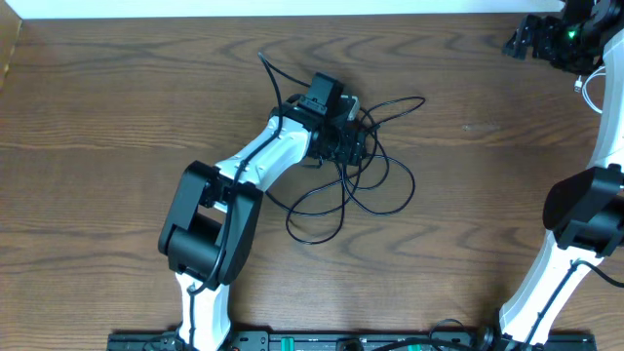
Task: Untangle cables
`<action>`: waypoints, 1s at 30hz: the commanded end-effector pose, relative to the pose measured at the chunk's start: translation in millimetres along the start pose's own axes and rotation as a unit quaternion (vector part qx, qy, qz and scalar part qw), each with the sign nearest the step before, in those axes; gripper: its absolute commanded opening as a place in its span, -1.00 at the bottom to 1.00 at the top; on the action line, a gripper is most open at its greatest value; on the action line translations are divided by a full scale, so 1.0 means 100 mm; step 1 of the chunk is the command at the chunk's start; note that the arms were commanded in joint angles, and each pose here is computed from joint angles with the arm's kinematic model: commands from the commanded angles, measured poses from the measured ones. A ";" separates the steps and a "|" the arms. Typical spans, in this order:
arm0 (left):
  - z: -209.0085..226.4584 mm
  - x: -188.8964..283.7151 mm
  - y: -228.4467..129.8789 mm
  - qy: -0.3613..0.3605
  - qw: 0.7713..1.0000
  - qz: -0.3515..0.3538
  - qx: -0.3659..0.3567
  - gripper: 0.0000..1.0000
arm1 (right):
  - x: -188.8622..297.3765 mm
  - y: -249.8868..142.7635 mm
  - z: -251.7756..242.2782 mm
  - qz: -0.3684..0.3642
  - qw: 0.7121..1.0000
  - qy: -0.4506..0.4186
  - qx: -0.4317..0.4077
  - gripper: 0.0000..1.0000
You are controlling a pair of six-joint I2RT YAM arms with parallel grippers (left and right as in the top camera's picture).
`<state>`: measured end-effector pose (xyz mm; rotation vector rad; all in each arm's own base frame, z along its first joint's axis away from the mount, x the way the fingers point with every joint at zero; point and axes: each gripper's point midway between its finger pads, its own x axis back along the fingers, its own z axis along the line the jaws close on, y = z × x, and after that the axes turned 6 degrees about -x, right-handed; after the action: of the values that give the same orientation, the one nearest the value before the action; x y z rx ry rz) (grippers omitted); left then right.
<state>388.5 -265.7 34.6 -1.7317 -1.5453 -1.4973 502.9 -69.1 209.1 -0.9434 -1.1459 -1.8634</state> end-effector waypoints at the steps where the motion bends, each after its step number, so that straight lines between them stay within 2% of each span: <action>1: 0.05 -0.11 -0.03 0.010 1.000 0.006 -0.006 0.36 | 0.00 0.00 0.03 0.000 1.000 0.004 0.011 0.98; 2: 0.05 -0.12 -0.03 0.009 1.000 0.007 -0.007 0.28 | 0.00 0.00 0.03 0.000 1.000 0.004 0.011 0.98; 4: 0.04 -0.13 -0.03 0.009 1.000 0.007 -0.008 0.00 | 0.00 0.00 0.03 0.000 1.000 0.004 0.011 0.97; 6: 0.04 -0.13 -0.02 0.009 1.000 0.005 -0.008 -0.17 | 0.00 0.00 0.03 0.000 1.000 0.004 0.011 0.97; 15: 0.05 -0.25 -0.13 0.027 0.999 0.020 -0.015 -0.22 | -0.02 -0.01 0.08 0.001 1.000 0.006 0.016 0.96; 16: 0.04 -0.26 -0.15 0.027 0.999 0.025 -0.016 -0.53 | -0.02 0.00 0.10 0.000 1.000 0.007 0.018 0.95; 18: 0.02 -0.26 -0.15 0.026 0.999 0.025 -0.017 -0.85 | -0.03 -0.01 0.12 0.001 1.000 0.008 0.020 0.95; 21: 0.02 -0.20 -0.11 0.026 0.999 0.017 -0.007 -0.85 | -0.05 -0.03 0.19 0.004 1.000 0.011 0.025 0.93; 25: -0.12 0.58 0.42 0.012 0.996 -0.086 0.030 -0.85 | -0.08 -0.05 0.31 0.007 0.999 0.015 0.038 0.94; 27: -0.31 1.25 0.76 -0.020 0.985 -0.169 0.040 -0.85 | -0.10 -0.07 0.38 0.008 0.998 0.018 0.052 0.94; 28: -0.45 1.69 0.92 -0.042 0.973 -0.226 0.032 -0.85 | -0.11 -0.08 0.43 0.008 0.998 0.021 0.057 0.94; 30: -0.81 2.80 1.11 -0.069 0.930 -0.360 -0.007 -0.85 | -0.13 -0.10 0.53 0.010 0.997 0.025 0.066 0.94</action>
<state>425.4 -246.7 204.7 -1.4614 -2.0562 -1.6144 509.5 -26.7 210.3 -0.8628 -1.1908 -1.7897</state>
